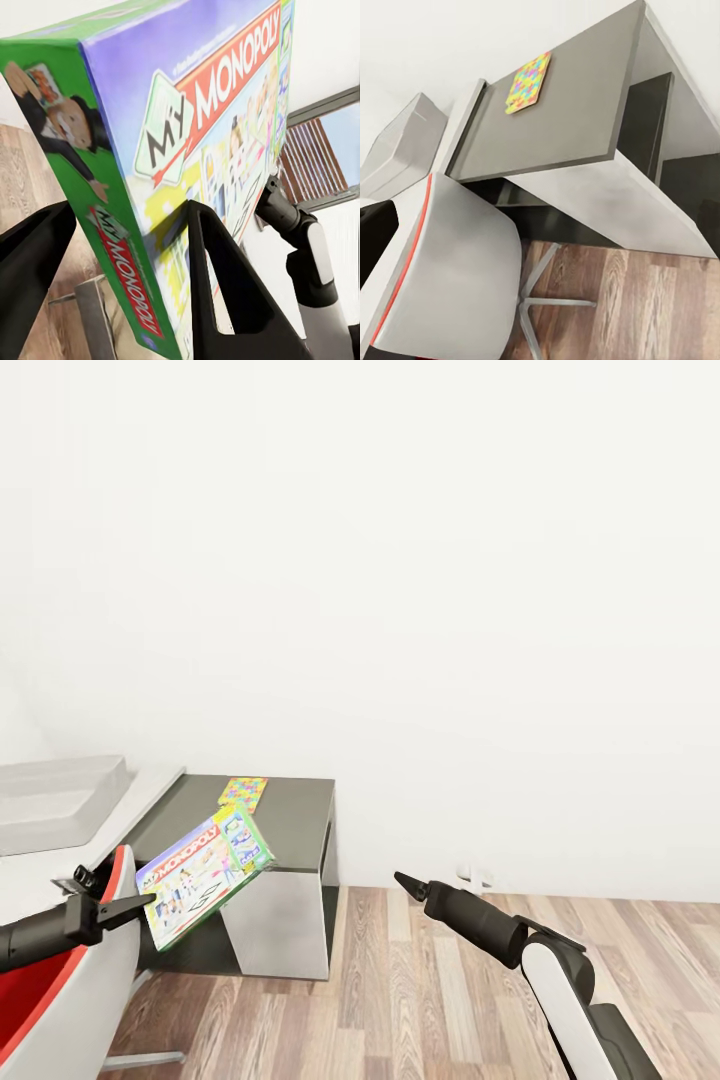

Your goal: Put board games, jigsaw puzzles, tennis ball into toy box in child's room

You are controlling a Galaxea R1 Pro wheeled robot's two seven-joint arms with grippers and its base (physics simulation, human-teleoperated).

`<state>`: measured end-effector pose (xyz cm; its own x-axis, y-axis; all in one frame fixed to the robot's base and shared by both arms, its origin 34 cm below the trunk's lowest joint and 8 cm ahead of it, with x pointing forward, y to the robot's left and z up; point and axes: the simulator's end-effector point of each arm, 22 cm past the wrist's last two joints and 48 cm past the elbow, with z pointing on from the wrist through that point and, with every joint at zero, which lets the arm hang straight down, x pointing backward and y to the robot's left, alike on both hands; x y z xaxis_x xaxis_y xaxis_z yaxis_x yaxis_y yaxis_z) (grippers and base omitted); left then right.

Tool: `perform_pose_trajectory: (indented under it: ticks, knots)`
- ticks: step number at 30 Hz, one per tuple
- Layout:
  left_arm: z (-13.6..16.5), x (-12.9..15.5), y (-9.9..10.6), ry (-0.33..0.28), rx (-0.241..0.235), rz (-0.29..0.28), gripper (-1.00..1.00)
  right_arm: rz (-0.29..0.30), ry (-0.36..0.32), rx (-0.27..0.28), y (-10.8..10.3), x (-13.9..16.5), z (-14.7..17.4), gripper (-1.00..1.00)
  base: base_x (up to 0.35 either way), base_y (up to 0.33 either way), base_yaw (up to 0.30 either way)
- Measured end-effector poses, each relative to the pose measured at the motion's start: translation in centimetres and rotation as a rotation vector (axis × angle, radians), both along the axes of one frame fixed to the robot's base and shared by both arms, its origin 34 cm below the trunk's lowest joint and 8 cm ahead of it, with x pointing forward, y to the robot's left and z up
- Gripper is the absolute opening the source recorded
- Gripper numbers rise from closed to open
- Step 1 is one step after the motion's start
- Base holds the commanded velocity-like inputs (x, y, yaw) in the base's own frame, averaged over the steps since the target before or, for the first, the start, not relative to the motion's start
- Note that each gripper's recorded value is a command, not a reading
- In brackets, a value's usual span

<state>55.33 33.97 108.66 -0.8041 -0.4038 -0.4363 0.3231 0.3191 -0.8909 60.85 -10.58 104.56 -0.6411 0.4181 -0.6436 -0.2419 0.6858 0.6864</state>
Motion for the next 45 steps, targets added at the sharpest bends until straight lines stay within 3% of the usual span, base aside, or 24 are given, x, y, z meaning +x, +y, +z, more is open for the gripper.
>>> perform_pose_trajectory:
  ticks: [8, 35, 45]
  knots:
    - [1.5, 0.3, 2.1, -0.032, -0.027, 0.060, -1.00, 0.019, 0.001, -0.003, 0.9, -0.3, -0.1, 1.00, 0.000, 0.000, 0.000]
    - [1.4, 0.4, 2.3, -0.029, -0.019, 0.065, -1.00, 0.029, 0.001, -0.007, 1.3, -0.4, -0.1, 1.00, 0.002, 0.000, 0.000]
    - [1.3, 0.4, 2.3, -0.030, -0.016, 0.065, -1.00, 0.030, 0.001, -0.007, 1.3, -0.5, -0.1, 1.00, 0.235, 0.101, 0.000]
